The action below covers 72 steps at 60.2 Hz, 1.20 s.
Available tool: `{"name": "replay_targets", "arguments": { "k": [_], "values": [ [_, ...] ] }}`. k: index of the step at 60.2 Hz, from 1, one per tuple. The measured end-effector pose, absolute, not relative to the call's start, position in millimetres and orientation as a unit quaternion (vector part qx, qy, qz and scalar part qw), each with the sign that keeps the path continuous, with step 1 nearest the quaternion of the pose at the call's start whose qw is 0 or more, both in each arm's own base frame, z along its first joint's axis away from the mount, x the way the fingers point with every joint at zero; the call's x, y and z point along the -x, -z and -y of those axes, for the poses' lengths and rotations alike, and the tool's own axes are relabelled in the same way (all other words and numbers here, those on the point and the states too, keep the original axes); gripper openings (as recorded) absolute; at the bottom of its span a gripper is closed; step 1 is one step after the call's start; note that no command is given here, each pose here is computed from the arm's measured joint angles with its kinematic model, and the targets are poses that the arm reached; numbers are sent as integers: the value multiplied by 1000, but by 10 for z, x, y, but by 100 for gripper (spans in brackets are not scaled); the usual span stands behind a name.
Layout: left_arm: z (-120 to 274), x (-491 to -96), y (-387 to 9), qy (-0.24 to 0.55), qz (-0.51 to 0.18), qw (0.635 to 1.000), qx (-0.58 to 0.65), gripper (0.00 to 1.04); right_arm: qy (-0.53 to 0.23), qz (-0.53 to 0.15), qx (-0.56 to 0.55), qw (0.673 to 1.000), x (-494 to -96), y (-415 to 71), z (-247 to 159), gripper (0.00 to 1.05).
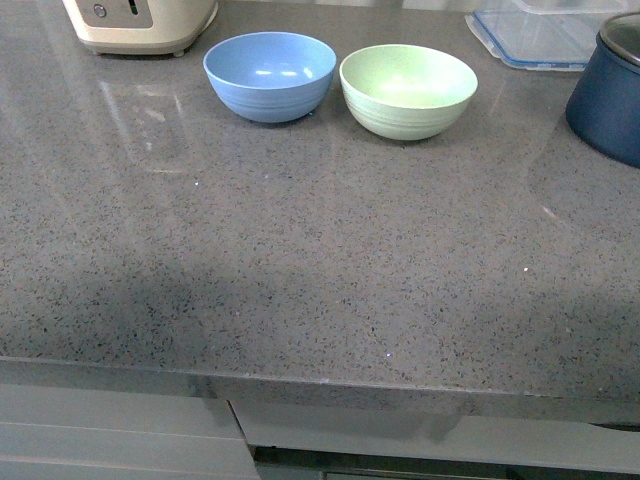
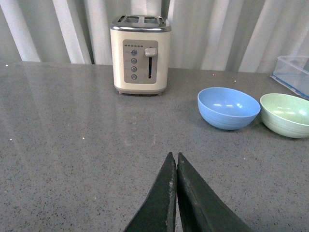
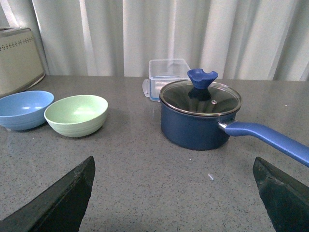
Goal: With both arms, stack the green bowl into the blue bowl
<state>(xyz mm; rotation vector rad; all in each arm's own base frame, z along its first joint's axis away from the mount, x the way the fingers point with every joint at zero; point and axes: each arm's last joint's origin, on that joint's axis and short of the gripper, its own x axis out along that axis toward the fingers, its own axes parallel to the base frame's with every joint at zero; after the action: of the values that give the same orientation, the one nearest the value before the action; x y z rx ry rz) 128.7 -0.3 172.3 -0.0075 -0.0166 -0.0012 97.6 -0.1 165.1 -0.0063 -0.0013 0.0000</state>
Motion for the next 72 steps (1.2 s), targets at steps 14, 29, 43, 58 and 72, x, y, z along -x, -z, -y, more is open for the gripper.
{"name": "replay_targets", "arguments": {
  "k": [14, 29, 43, 58, 72],
  "values": [
    [3, -1216, -1739, 1, 12, 1000, 4, 4, 0, 1, 3, 1000, -976, -1651, 1, 95],
    [2, -1145, -1741, 1, 12, 1000, 4, 4, 0, 1, 3, 1000, -976, -1651, 1, 95],
    [2, -1100, -1738, 1, 12, 1000, 4, 4, 0, 1, 3, 1000, -976, -1651, 1, 95],
    [2, -1001, -1686, 1, -6, 1000, 4, 4, 0, 1, 3, 1000, -976, -1651, 1, 95],
    [2, -967, -1705, 1, 9, 1000, 4, 4, 0, 1, 3, 1000, -976, -1651, 1, 95]
  ]
}}
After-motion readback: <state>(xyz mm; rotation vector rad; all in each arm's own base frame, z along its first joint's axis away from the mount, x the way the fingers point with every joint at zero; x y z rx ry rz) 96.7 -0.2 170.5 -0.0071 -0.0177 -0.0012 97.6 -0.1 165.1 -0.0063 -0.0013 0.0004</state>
